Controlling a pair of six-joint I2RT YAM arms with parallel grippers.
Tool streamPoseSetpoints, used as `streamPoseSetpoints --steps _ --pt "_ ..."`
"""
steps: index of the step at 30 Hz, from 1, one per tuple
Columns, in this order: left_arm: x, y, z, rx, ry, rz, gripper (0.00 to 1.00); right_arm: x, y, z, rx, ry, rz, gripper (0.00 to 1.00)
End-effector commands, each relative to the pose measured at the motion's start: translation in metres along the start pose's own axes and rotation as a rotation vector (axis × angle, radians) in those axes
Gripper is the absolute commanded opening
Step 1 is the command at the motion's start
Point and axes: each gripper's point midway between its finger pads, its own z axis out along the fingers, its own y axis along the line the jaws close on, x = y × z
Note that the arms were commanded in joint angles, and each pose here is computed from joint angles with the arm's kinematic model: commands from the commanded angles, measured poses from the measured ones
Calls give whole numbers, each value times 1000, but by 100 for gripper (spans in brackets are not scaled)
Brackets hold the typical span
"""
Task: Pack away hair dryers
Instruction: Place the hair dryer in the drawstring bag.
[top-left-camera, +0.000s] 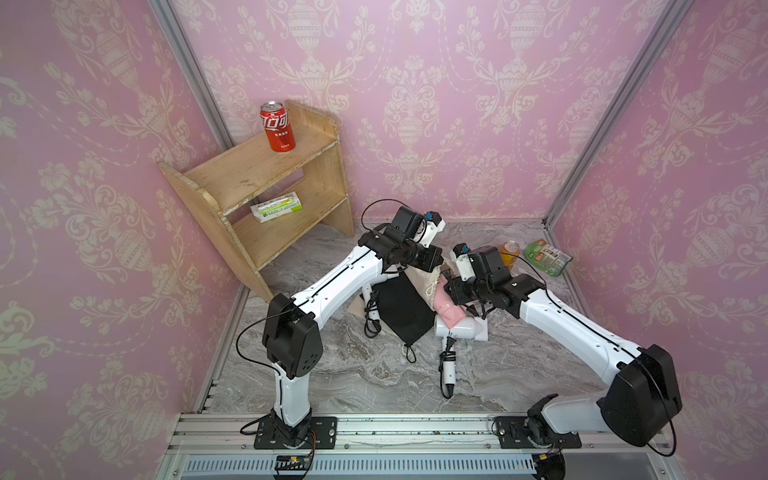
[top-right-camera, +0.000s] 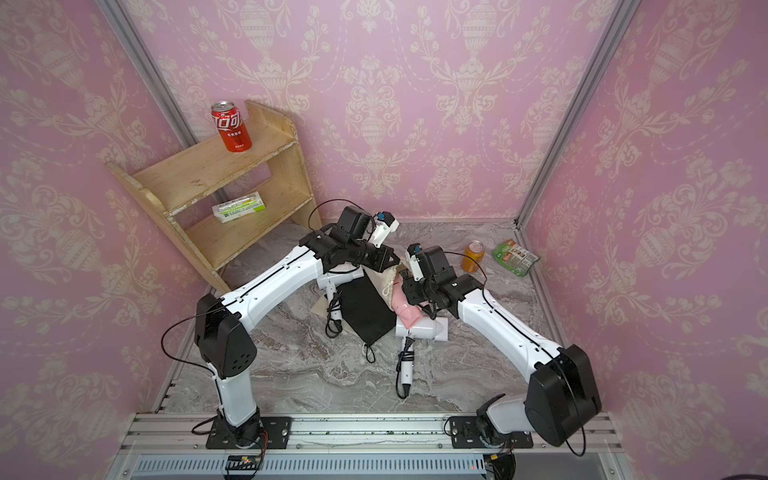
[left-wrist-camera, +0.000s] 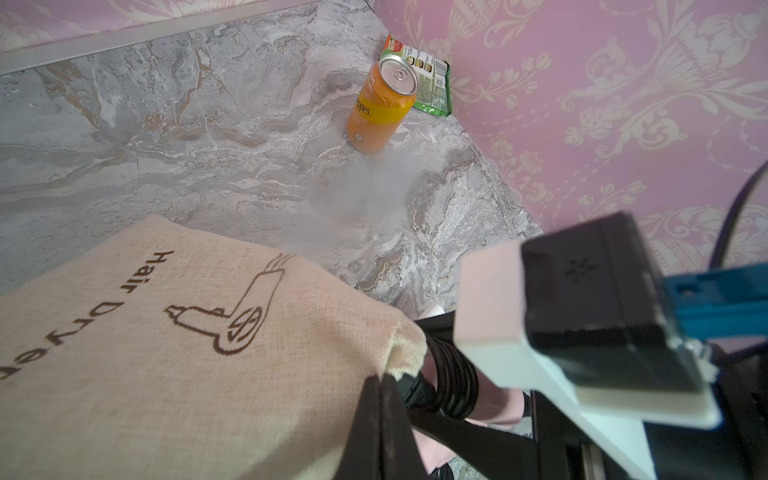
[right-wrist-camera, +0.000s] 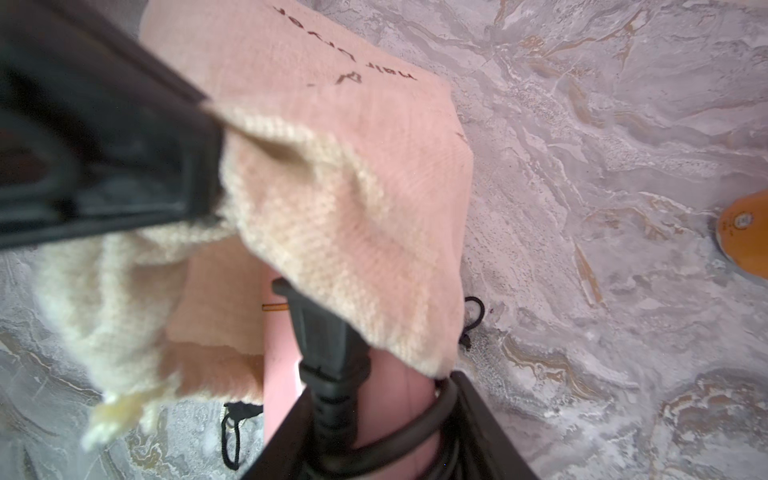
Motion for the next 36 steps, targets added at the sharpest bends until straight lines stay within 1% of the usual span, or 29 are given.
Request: streamPoseSetpoints --steps 1,10,15,16,23,31,32,36 --pt "-3 -16 -11 33 -28 10 0 -31 10 -15 -74 -100 62 36" --pt "3 -22 -13 46 -21 26 0 -51 0 -22 -132 -126 185 36" --pt "10 -22 -20 40 -18 44 0 -52 -7 -19 -142 -122 256 37" --pt "12 -22 -20 39 -14 48 0 -66 -7 -27 -146 -153 263 37" --pt "25 -21 -22 49 -12 45 0 -79 -11 -28 -171 -167 379 36" --pt "35 -15 -23 31 -8 43 0 -84 -16 -26 -192 -179 483 36" --pt "35 -15 -23 30 -9 43 0 -84 -17 -26 -192 -182 519 36" --pt "39 -14 -23 31 -8 34 0 -85 -24 -24 -194 -206 580 36"
